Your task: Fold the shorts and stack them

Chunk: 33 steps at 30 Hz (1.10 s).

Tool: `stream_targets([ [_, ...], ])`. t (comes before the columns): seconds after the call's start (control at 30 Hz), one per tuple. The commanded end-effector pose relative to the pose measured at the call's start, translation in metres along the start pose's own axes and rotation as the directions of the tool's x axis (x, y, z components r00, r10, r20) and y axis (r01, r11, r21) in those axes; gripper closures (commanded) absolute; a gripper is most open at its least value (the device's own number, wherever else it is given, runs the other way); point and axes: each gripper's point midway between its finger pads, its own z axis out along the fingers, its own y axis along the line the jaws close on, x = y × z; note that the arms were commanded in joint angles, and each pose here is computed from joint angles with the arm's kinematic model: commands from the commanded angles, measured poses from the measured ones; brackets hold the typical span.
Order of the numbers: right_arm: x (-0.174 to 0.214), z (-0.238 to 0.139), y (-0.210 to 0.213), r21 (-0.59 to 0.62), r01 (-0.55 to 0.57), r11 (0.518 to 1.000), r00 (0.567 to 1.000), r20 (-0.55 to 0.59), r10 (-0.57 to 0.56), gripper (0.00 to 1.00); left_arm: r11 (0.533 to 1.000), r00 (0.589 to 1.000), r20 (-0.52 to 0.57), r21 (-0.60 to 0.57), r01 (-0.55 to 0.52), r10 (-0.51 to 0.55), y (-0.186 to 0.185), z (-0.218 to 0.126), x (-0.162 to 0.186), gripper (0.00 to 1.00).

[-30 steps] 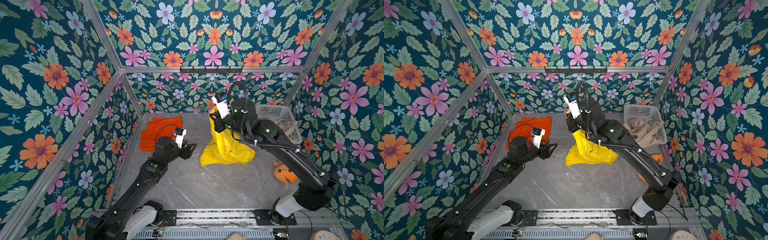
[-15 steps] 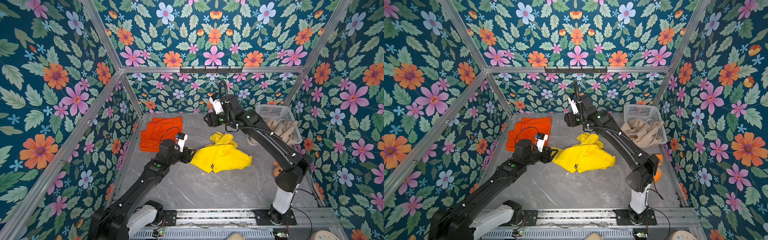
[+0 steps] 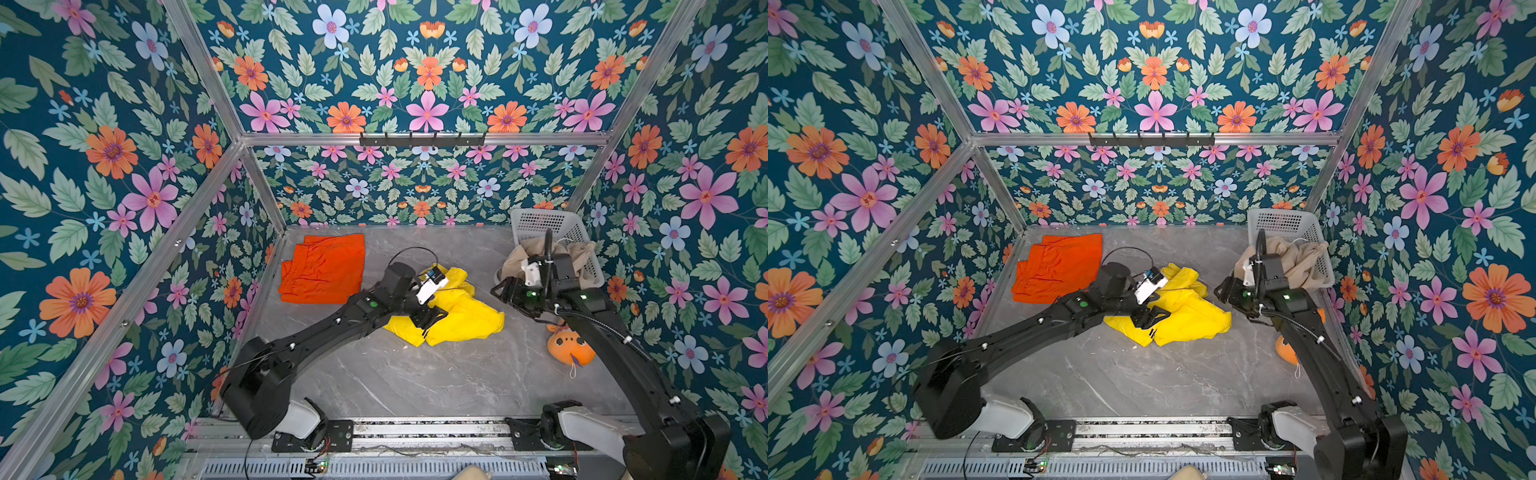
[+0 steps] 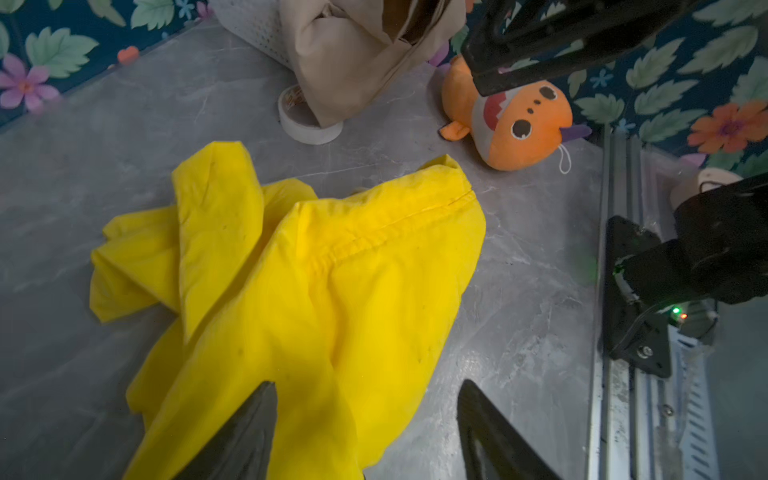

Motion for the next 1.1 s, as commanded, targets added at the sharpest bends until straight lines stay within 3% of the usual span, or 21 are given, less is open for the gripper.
stream_targets([
  [0.0, 0.010, -0.009, -0.008, -0.058, -0.103, 0.993, 0.995, -0.021, 0.102, 0.31, 0.951, 0.960, -0.001, 0.141, -0.276, 0.279, -0.020, 0.026, -0.013, 0.27],
  [0.17, 0.025, -0.015, -0.039, -0.024, -0.176, 0.984, 0.984, -0.019, 0.176, 0.31, 0.838, 0.882, 0.010, 0.305, -0.452, 0.472, -0.036, 0.072, -0.031, 0.25],
  [0.3, 0.035, -0.016, -0.053, -0.001, -0.217, 0.976, 0.976, -0.024, 0.217, 0.31, 0.764, 0.831, -0.029, 0.414, -0.495, 0.555, -0.042, 0.101, -0.021, 0.25],
  [0.53, 0.048, -0.007, -0.063, 0.013, -0.252, 0.968, 0.966, -0.056, 0.253, 0.30, 0.737, 0.807, -0.054, 0.445, -0.508, 0.588, -0.047, 0.131, -0.008, 0.19],
  [0.63, 0.052, -0.005, -0.067, 0.016, -0.265, 0.964, 0.962, -0.058, 0.265, 0.30, 0.748, 0.798, -0.095, 0.428, -0.507, 0.595, -0.045, 0.147, 0.003, 0.19],
  [0.73, 0.053, -0.005, -0.070, 0.027, -0.276, 0.961, 0.960, -0.049, 0.277, 0.30, 0.751, 0.780, -0.144, 0.423, -0.507, 0.609, -0.043, 0.156, 0.016, 0.37],
  [0.87, 0.053, -0.002, -0.070, 0.017, -0.292, 0.956, 0.955, -0.049, 0.292, 0.30, 0.752, 0.775, -0.136, 0.391, -0.531, 0.617, -0.043, 0.134, -0.003, 0.95],
  [0.9, 0.052, 0.000, -0.069, 0.007, -0.294, 0.956, 0.955, -0.049, 0.294, 0.30, 0.758, 0.775, -0.125, 0.353, -0.549, 0.619, -0.042, 0.123, -0.014, 1.00],
  [1.07, 0.034, 0.002, -0.052, -0.069, -0.301, 0.951, 0.953, -0.042, 0.299, 0.30, 0.764, 0.765, 0.023, 0.026, -0.644, 0.644, -0.021, 0.054, -0.092, 1.00],
])
